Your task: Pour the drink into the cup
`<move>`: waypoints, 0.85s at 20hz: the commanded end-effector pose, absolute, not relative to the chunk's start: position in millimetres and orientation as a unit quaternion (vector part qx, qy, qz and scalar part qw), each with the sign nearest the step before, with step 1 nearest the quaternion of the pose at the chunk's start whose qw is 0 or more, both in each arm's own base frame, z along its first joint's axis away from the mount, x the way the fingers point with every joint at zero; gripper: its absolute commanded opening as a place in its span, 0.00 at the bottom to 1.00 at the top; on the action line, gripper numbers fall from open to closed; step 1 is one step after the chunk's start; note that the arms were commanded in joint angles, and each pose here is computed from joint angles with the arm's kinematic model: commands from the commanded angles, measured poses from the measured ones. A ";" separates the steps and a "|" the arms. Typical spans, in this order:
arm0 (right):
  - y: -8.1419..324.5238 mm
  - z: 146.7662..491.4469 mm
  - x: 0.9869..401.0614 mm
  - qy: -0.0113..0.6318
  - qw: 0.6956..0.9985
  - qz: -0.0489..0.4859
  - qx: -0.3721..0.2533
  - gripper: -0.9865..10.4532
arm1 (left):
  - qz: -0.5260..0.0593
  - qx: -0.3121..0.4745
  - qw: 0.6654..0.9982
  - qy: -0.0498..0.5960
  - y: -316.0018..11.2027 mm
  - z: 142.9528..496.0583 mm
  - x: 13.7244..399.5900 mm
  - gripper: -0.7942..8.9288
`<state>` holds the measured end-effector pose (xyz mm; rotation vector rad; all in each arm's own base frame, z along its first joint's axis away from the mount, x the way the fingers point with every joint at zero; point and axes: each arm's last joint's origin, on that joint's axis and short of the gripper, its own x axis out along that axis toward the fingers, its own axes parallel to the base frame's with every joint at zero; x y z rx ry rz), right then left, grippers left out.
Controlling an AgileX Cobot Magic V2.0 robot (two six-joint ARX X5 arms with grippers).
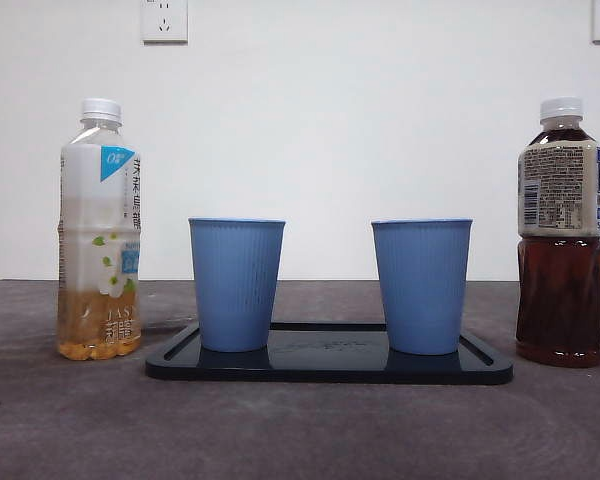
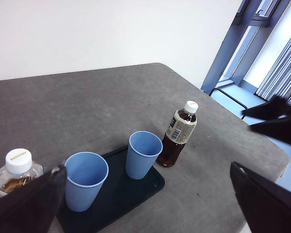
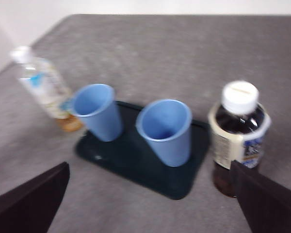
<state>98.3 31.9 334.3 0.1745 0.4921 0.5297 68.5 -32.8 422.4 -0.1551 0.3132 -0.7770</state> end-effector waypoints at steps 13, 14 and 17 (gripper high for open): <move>39.5 219.5 156.7 0.176 0.964 0.160 0.117 0.56 | -0.377 -0.069 0.913 0.140 -32.9 427.3 68.2 0.66; 40.2 216.5 160.2 0.173 0.965 0.160 0.117 0.56 | -0.377 -0.069 0.913 0.140 -32.9 427.3 68.2 0.66; 42.5 210.0 173.4 0.166 0.968 0.152 0.107 0.56 | -0.376 -0.070 0.913 0.144 -33.5 426.9 70.6 0.66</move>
